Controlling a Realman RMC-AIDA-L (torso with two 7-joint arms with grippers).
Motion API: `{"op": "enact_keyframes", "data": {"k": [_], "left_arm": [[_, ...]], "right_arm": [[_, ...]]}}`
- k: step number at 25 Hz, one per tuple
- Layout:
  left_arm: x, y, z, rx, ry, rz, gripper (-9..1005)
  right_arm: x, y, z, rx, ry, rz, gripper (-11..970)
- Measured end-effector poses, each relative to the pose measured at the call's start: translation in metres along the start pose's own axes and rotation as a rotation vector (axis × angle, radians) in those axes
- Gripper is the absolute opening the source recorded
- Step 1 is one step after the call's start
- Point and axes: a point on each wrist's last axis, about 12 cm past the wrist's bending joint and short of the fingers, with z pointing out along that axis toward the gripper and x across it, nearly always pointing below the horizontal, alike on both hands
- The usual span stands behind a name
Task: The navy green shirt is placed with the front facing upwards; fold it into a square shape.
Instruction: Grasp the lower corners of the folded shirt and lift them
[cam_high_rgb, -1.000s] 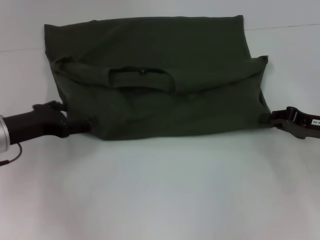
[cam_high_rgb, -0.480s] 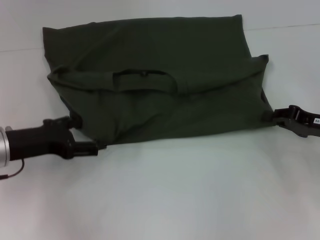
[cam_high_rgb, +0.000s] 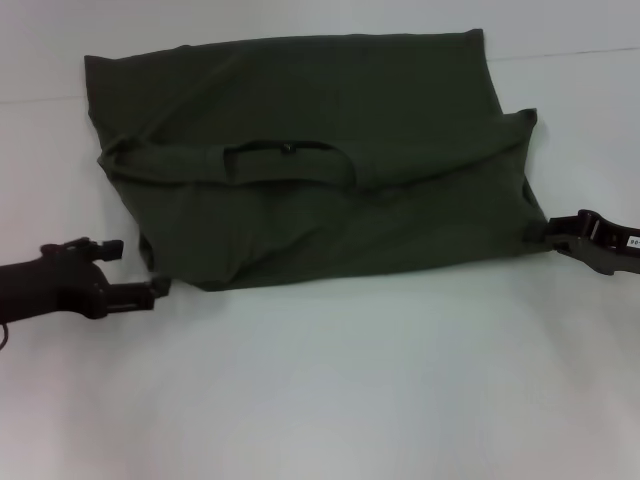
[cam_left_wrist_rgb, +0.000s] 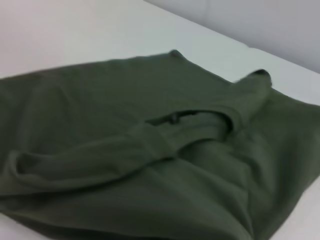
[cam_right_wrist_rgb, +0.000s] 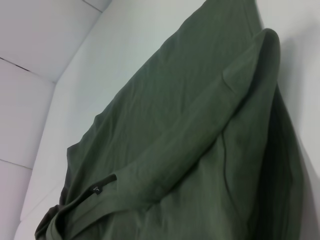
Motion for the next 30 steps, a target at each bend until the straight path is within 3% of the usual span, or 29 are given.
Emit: {"op": "enact_keyframes", "data": {"k": [15,24,30], "left_arm": [[-0.005,-0.007,0.01,0.049,-0.012,0.016,949],[-0.011,-0.009,0.018,0.065,-0.009,0.03,887],[-0.013,-0.003,0.023,0.013,-0.008,0.018,816]], "right_arm": [[0.001,0.0,0.002,0.001,-0.001,0.002,46],[-0.001,0.002,0.002,-0.001,-0.002,-0.005,46],[-0.001,0.001,0.002,-0.003,-0.005,-0.003,46]]}}
